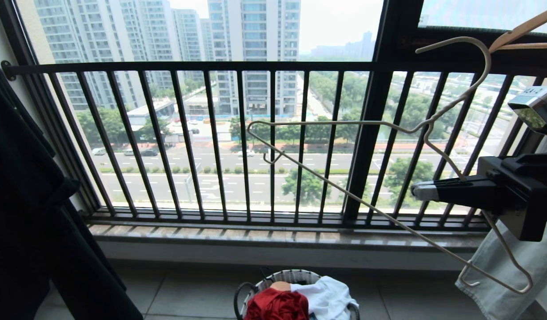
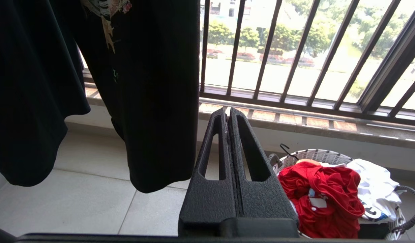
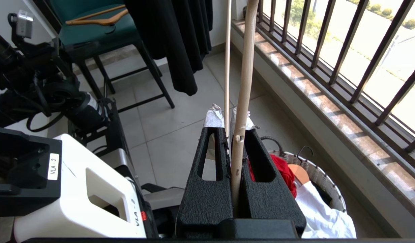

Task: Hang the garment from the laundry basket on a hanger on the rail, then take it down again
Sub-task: Pick up the clothes rack on the clothesline

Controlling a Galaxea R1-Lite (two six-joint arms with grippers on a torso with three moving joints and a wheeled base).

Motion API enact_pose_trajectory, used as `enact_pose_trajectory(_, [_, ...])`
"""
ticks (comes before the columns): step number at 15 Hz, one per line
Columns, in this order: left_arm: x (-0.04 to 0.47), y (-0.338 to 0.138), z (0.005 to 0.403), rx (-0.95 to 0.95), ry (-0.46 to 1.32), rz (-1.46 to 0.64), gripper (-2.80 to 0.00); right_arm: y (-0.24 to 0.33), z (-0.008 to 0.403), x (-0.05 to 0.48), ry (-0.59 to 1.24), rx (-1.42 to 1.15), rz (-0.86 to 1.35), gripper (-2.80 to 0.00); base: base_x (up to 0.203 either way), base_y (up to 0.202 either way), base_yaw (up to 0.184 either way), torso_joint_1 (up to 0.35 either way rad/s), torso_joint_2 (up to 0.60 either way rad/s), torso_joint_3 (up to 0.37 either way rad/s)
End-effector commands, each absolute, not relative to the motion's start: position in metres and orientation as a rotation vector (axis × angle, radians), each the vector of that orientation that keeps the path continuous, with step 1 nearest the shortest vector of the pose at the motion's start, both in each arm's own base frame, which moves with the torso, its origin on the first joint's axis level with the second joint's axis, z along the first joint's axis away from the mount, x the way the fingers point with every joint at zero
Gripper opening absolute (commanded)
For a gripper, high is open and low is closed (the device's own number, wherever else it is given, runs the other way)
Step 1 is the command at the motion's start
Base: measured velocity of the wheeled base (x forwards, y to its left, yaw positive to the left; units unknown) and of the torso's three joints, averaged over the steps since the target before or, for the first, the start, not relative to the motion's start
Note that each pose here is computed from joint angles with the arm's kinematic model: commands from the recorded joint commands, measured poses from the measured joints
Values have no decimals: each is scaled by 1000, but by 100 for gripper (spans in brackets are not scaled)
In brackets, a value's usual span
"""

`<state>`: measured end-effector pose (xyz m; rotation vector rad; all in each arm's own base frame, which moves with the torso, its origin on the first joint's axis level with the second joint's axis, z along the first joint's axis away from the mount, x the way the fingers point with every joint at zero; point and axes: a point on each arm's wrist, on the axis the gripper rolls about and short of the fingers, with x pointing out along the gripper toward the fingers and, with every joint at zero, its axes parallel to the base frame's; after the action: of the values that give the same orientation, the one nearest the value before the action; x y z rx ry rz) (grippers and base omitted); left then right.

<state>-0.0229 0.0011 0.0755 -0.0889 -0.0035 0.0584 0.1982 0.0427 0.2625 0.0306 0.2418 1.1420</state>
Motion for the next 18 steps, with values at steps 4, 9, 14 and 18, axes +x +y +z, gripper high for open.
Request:
enact_pose_trajectory(4, [-23, 1, 75, -89, -3, 60, -280, 43, 263, 198, 239, 31, 1145, -280, 0, 0, 0, -171, 490, 313])
enact_pose_trajectory(9, [-23, 1, 75, -90, -3, 60, -280, 42, 263, 199, 236, 29, 1144, -280, 0, 0, 0, -144, 468, 327])
enact_pose_trajectory(14, [-23, 1, 75, -90, -3, 60, -280, 42, 263, 198, 232, 26, 1143, -280, 0, 0, 0, -96, 445, 349])
enact_pose_trajectory(18, [-23, 1, 75, -89, -3, 60, -280, 41, 263, 198, 232, 27, 1139, -280, 0, 0, 0, -26, 300, 263])
